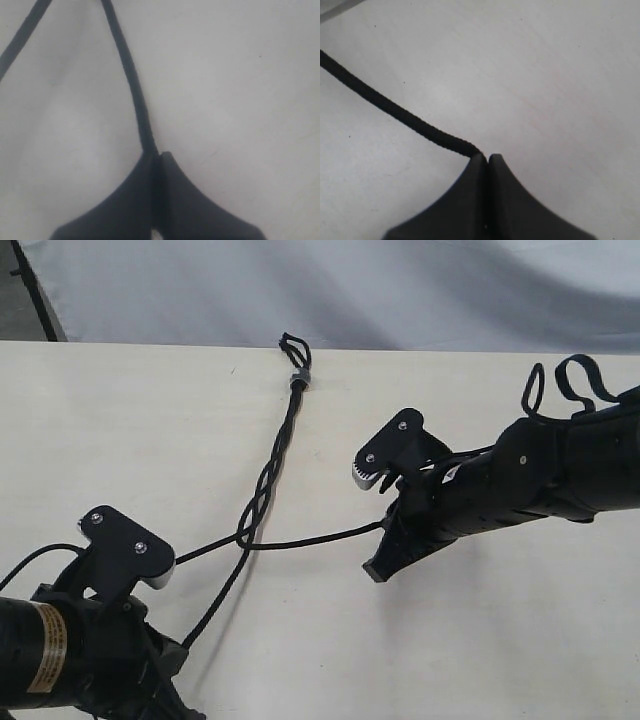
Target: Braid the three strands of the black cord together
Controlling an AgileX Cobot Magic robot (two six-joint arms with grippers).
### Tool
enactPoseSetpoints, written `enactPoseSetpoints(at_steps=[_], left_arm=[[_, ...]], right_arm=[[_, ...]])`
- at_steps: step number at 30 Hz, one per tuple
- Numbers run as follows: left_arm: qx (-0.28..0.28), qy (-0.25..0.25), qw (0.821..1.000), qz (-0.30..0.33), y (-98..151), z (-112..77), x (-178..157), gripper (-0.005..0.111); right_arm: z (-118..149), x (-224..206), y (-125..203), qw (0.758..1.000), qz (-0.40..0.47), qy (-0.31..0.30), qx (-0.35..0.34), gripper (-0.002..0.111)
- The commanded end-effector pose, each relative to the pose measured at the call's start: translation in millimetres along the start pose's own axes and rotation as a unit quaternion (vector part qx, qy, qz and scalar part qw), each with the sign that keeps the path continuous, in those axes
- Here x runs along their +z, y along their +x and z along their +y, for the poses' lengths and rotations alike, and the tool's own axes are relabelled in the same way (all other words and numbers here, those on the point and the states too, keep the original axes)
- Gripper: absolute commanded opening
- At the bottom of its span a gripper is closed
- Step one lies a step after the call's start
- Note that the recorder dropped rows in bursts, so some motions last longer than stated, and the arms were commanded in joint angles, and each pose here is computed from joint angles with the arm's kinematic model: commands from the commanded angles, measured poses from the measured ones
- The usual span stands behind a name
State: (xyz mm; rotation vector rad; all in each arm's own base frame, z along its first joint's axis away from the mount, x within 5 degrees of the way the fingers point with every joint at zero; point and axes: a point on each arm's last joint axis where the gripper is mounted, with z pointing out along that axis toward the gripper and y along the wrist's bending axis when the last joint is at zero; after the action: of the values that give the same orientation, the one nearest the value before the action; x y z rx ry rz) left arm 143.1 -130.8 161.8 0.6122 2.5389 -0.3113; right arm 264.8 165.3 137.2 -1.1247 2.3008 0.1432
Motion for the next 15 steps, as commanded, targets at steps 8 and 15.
enactPoseSetpoints(at_steps=[8,15], left_arm=[[-0.009,0.002,1.000,-0.001,1.8,0.5,-0.9,0.025],[-0.009,0.002,1.000,-0.001,1.8,0.5,-0.9,0.058]], right_arm=[[-2.5,-0.5,-1.7,1.000,-0.006,0.006,-0.003,0.003],[-3.0,-0.5,-1.8,1.000,-0.008,0.010,-0.004,0.050]])
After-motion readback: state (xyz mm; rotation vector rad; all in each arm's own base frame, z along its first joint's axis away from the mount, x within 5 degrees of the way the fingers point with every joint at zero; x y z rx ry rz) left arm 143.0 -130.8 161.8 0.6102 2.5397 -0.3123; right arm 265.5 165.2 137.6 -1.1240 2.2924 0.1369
